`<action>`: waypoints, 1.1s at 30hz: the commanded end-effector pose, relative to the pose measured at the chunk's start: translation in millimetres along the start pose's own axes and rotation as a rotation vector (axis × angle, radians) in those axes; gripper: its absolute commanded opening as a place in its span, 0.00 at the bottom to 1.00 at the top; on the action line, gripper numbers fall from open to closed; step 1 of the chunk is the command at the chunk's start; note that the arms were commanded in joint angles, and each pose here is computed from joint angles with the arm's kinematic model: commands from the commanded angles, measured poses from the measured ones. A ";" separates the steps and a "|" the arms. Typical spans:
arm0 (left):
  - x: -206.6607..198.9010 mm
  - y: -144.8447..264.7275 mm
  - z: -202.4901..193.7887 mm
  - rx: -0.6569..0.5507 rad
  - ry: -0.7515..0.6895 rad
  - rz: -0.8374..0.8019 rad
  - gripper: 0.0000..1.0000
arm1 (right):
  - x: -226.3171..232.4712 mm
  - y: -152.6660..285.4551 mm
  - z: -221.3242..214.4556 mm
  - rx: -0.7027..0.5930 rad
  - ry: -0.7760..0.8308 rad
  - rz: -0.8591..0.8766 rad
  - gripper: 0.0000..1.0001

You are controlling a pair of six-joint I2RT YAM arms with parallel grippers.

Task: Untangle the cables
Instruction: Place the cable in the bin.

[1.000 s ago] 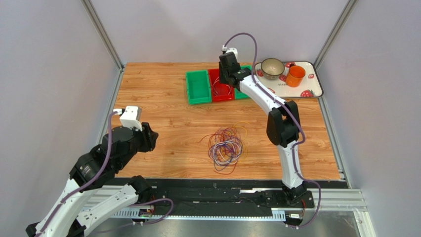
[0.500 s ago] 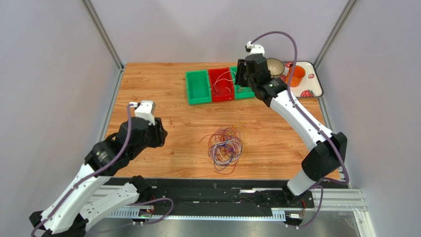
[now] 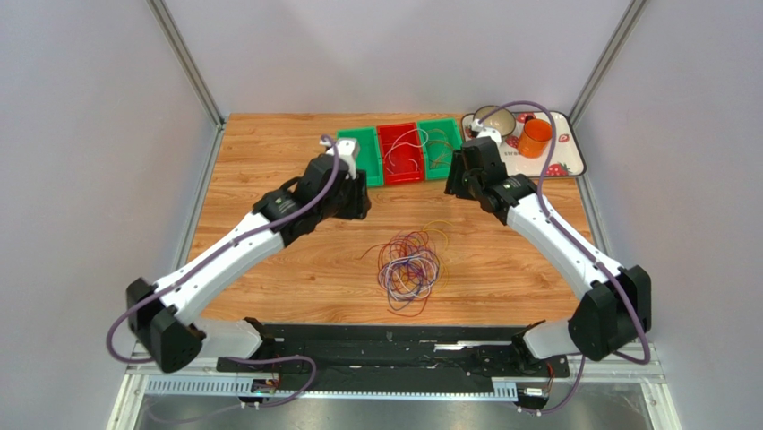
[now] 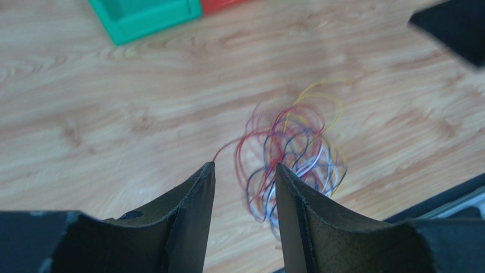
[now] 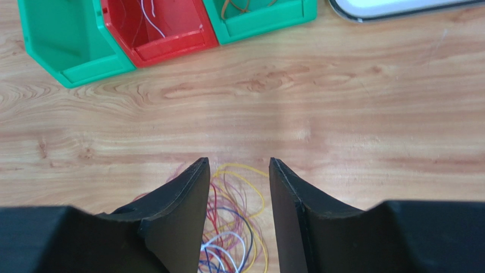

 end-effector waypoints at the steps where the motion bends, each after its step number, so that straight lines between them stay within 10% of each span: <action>1: -41.2 -37.6 59.3 -0.123 0.027 -0.097 0.52 | -2.0 26.6 -10.1 -0.005 -0.117 0.073 0.47; 15: -70.5 -224.6 119.8 -0.022 0.008 -0.228 0.49 | -29.3 99.0 -33.4 -0.046 -0.163 0.124 0.51; 33: -73.5 -293.4 125.0 -0.130 0.101 -0.322 0.51 | -22.8 117.7 -43.3 -0.031 -0.184 0.262 0.50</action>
Point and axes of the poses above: each gripper's point midway between its finger pads, its own y axis back along the fingers, its own x axis along the line the jaws close on, z = x × y, the point moved 7 cm from there along y, back along the fingers, and after that the axes turned 3 degrees about y, right-handed, at the moved point
